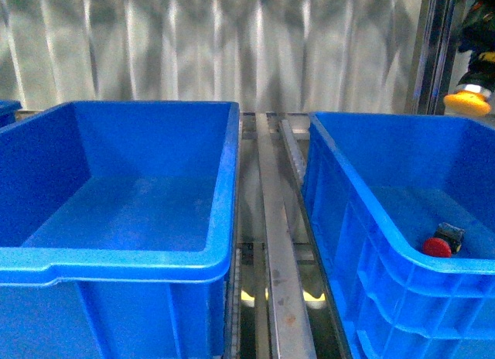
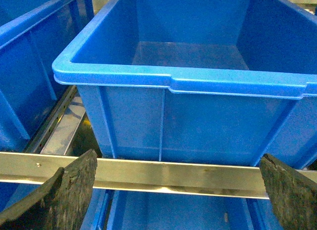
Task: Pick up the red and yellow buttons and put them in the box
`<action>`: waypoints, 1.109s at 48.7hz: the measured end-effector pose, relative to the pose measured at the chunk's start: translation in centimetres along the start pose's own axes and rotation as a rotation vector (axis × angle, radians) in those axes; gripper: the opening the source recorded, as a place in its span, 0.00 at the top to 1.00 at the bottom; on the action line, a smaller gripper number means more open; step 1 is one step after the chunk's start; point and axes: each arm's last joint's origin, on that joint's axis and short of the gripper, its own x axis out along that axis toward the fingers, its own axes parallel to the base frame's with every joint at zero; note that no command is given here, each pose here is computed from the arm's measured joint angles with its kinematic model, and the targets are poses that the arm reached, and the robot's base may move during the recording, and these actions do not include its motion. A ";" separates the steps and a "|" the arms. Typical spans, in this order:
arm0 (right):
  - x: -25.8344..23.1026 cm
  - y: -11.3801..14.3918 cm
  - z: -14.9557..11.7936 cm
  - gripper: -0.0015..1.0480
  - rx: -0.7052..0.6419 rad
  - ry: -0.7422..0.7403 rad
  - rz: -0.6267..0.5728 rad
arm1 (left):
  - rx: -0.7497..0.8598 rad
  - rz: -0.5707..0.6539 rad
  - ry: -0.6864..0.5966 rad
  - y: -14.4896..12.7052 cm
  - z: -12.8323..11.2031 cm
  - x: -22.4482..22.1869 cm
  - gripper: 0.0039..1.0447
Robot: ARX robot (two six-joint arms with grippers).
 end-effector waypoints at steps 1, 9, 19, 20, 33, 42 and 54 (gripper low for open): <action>0.8 0.0 -0.1 0.70 -0.021 0.024 -0.008 | 0.000 0.000 0.000 0.0 0.0 0.0 0.07; 7.6 -1.2 -3.0 0.70 -0.203 0.282 -0.107 | 0.000 0.000 0.000 0.0 0.0 0.0 0.07; 13.5 -5.3 -6.7 0.70 -0.305 0.562 -0.206 | 0.000 0.000 0.000 0.0 0.0 0.0 0.07; 13.8 -5.6 -6.9 0.70 -0.307 0.574 -0.213 | 0.000 0.000 0.000 0.0 0.0 0.0 0.07; 17.3 -10.6 -10.5 0.70 -0.344 0.705 -0.291 | 0.000 -0.001 0.000 0.0 0.0 0.0 0.07; 17.8 -11.6 -10.2 0.61 -0.343 0.683 -0.267 | 0.000 0.000 0.000 0.0 0.0 0.0 0.07; 17.1 -12.7 -9.2 0.24 -0.317 0.639 -0.253 | 0.000 0.000 0.000 0.0 0.0 0.0 0.07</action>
